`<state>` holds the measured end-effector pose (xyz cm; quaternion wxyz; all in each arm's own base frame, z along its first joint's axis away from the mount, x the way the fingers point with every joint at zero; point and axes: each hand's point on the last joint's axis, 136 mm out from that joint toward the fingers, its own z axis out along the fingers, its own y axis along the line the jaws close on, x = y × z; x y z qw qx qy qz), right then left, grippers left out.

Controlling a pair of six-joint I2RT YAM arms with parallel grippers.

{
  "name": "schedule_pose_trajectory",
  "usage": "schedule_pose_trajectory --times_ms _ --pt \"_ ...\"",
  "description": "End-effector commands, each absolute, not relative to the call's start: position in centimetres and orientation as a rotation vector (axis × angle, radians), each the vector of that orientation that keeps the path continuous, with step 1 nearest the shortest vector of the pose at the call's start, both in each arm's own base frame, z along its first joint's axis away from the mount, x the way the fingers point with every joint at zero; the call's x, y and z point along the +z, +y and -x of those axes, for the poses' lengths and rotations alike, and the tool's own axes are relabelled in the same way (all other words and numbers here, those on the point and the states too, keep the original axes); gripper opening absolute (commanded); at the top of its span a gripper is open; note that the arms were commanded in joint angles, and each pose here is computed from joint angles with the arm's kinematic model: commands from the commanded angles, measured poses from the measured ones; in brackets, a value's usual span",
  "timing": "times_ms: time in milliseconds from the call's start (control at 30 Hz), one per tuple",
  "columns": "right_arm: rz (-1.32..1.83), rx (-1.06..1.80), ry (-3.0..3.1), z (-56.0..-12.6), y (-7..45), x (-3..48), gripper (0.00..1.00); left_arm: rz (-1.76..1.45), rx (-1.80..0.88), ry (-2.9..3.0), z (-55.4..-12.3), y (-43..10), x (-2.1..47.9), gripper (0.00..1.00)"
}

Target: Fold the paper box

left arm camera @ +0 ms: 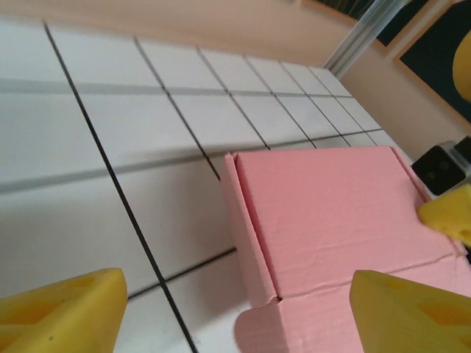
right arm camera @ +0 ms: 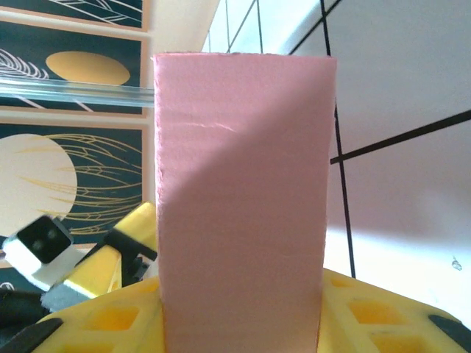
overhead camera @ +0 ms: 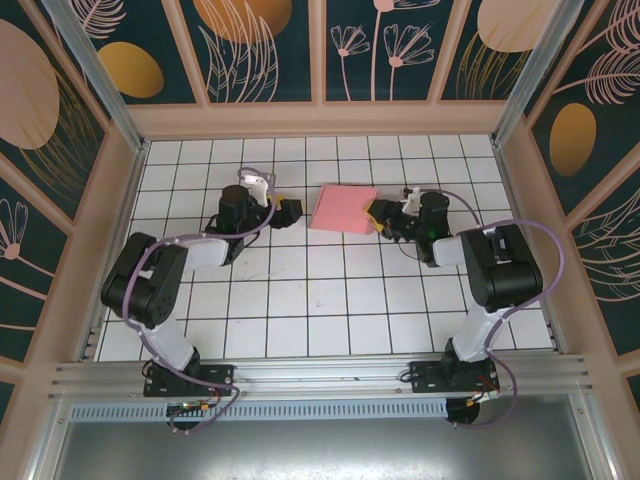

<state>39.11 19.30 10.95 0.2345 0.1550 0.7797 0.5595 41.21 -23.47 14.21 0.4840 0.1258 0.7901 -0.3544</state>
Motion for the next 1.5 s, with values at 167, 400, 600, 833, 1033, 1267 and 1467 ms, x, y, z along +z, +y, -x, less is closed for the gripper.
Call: schedule_pose_trajectory --times_ms 167,400,600,833,1033,1267,1467 --pt "-0.389 1.576 2.078 -38.1 18.0 14.1 0.44 -0.788 -0.315 1.482 -38.0 -25.9 19.9 0.85" --pt "-0.372 1.616 2.036 -37.6 17.4 16.1 0.44 -0.955 0.059 1.167 -34.9 -26.3 20.3 0.86" --pt "-0.356 1.683 2.023 -36.8 17.8 17.2 0.44 -0.937 0.293 0.987 -34.3 -25.9 20.9 0.84" --pt "-0.351 1.771 1.995 -35.3 18.2 18.3 0.44 -0.947 0.489 0.840 -34.0 -26.4 20.8 0.84" --pt "-0.339 1.784 1.995 -34.4 18.7 19.0 0.44 -0.999 0.497 0.810 -34.2 -27.6 20.4 0.87" --pt "-0.323 1.832 1.985 -33.6 20.0 19.9 0.44 -1.002 0.479 0.770 -33.8 -28.7 20.8 0.81" --pt "-0.333 1.867 2.021 -33.1 20.8 19.6 0.43 -1.012 0.499 0.746 -33.5 -28.9 20.9 0.74"
